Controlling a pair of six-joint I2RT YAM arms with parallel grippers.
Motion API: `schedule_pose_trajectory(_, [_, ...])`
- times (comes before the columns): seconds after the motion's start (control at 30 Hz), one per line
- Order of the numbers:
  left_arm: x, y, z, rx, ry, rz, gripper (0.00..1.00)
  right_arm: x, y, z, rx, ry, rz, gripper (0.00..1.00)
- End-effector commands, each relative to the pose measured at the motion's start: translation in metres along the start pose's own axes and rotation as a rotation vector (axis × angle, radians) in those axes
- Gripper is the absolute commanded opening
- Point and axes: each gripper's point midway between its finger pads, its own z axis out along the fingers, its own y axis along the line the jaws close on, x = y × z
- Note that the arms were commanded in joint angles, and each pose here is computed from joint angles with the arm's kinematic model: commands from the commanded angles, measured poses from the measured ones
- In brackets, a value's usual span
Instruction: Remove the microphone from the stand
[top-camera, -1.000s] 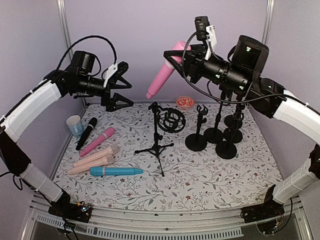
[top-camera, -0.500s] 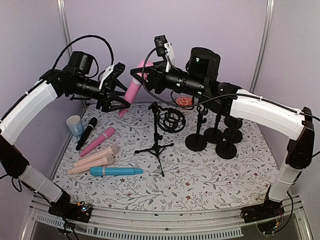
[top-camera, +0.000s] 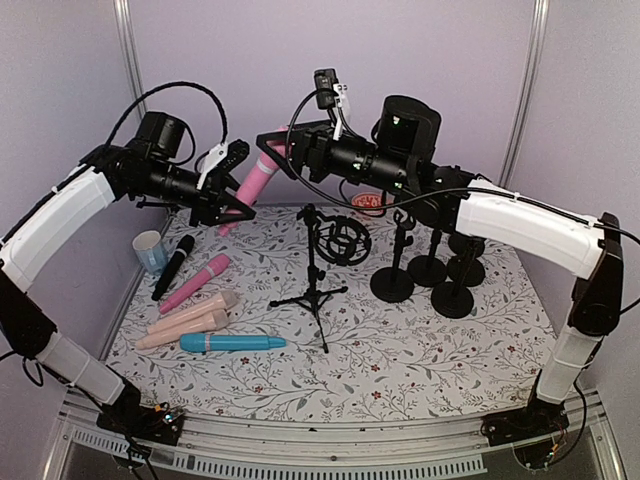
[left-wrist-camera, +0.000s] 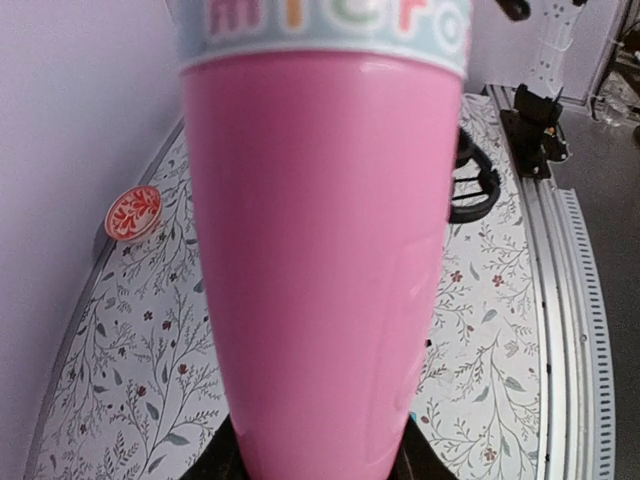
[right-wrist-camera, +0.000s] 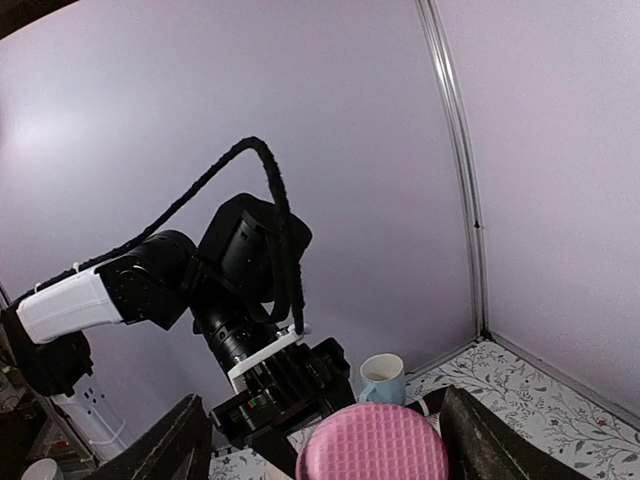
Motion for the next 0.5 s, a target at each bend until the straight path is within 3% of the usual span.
schedule_pose_trajectory(0.0, [0.042,0.043,-0.016,-0.190,0.126,-0.034,0.00,-0.047,-0.003,-0.032,0.062,-0.089,-0.022,0.84])
schedule_pose_trajectory(0.23, [0.150,0.093,-0.038,-0.387,0.374,-0.193,0.00,-0.058,-0.014,-0.079,0.173,-0.075,-0.019,0.87])
schedule_pose_trajectory(0.47, [0.266,0.077,-0.029,-0.446,0.635,-0.247,0.00,-0.036,-0.020,-0.139,0.294,-0.016,0.074,0.83])
